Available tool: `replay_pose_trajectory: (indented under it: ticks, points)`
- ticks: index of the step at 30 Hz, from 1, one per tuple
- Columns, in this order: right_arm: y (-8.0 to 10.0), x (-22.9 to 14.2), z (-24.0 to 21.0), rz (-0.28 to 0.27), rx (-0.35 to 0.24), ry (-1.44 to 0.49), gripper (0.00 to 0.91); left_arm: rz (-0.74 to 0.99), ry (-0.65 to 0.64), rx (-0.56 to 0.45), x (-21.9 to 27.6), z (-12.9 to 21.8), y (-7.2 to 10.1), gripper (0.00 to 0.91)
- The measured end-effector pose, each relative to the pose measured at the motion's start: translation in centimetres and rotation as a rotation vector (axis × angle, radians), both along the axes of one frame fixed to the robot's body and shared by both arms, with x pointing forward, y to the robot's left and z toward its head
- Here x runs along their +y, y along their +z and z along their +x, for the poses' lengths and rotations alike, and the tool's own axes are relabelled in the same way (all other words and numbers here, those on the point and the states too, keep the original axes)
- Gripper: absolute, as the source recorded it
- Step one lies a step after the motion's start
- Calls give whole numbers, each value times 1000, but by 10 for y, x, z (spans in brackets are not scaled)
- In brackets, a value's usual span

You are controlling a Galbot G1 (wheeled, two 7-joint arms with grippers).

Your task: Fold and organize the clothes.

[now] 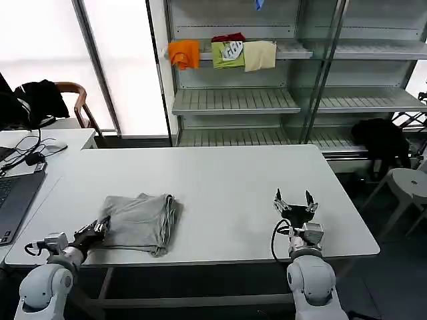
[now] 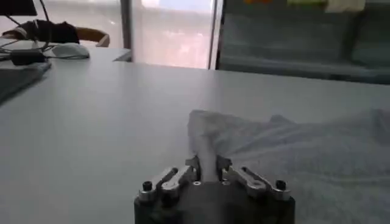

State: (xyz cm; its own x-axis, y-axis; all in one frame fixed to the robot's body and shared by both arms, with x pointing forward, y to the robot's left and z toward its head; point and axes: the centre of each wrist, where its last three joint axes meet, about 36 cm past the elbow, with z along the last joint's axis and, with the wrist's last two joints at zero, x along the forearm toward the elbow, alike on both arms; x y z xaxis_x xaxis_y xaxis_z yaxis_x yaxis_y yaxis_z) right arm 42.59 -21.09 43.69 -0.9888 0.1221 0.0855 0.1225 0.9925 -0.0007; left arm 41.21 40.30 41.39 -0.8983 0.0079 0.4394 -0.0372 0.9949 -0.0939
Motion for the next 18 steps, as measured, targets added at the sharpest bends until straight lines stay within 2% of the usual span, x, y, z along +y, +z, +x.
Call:
replay_pose_trajectory:
  ticks: [5,8,14,18]
  points:
    - [-3,-4,-1,-4,0,-4,907,-1,-1,-17,0,0,0,10]
    - [-5,-5,-1,-4,1,-7,907,32,2,-52,2,0,7,0]
    - [-8,-6,2,-3,2,-3,907,204,20,-145,27,2,36,0]
    - [-11,-4,3,3,3,1,907,357,36,-190,54,5,66,0]
